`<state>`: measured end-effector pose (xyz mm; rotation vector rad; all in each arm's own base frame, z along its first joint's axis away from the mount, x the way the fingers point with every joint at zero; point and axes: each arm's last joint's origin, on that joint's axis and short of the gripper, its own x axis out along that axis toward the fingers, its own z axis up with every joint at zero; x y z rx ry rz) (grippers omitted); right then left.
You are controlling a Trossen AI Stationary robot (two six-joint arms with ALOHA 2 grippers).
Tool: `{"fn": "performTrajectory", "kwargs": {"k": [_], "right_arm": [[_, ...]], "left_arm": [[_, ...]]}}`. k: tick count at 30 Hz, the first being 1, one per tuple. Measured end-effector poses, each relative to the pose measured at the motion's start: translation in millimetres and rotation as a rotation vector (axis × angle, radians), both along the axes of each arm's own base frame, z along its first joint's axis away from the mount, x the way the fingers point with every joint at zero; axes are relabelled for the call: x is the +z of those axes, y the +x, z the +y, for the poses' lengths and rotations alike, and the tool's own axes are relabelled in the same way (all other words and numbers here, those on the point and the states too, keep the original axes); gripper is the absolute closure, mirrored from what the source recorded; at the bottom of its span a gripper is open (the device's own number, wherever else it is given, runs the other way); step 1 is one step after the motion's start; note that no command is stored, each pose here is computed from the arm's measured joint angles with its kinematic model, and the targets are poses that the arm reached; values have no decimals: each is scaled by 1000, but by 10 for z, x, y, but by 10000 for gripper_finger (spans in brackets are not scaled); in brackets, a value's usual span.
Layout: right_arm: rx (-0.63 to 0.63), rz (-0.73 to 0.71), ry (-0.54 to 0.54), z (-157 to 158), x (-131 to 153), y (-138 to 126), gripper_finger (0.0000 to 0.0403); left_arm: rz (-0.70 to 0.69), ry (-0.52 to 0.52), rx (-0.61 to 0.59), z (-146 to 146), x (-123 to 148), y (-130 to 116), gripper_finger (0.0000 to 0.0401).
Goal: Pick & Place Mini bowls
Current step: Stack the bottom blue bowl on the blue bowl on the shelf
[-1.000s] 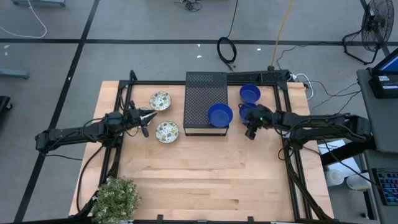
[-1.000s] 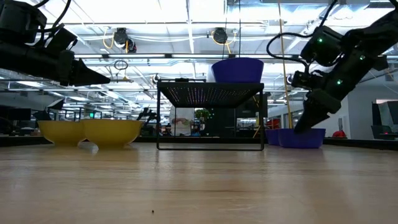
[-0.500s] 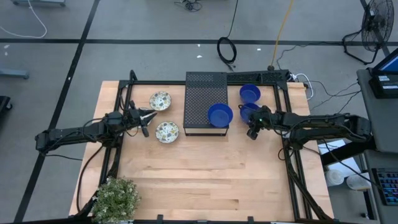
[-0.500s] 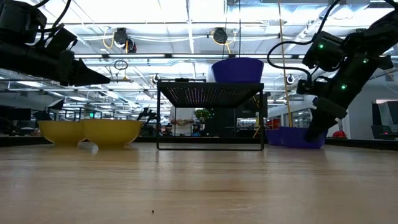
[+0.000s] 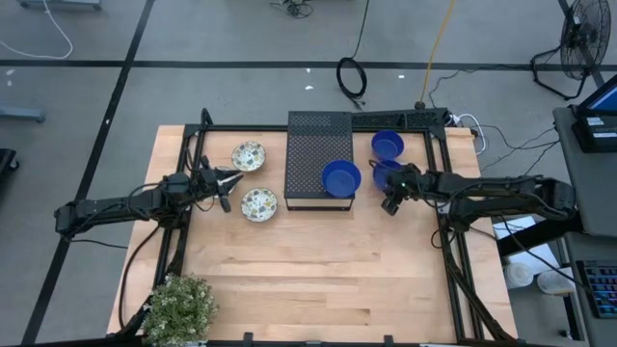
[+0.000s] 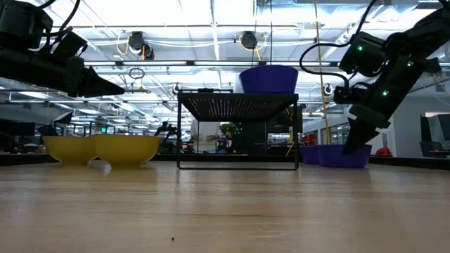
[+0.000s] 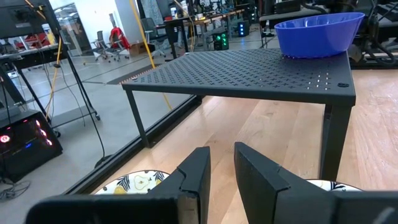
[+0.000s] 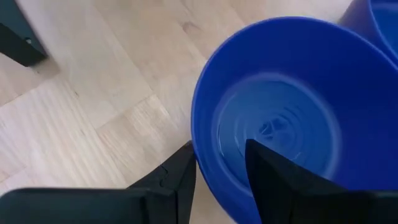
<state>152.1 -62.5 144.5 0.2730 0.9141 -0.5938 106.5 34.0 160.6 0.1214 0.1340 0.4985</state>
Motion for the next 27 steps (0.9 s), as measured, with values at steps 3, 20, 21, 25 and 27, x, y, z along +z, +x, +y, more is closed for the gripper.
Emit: {"fn": "performTrajectory", "kwargs": {"k": [3, 20, 21, 25, 27], "right_arm": [[-25, 12, 24, 3, 17, -5, 275], [64, 37, -10, 50, 28, 19, 275], [75, 40, -14, 56, 28, 21, 275], [110, 52, -27, 72, 27, 25, 275], [119, 60, -31, 73, 24, 22, 275]], "left_arm": [[-1, 0, 0, 0, 2, 0, 324], [-1, 0, 0, 0, 2, 0, 325], [0, 0, 0, 0, 1, 0, 324], [-1, 0, 0, 0, 2, 0, 324], [-1, 0, 0, 0, 1, 0, 325]]}}
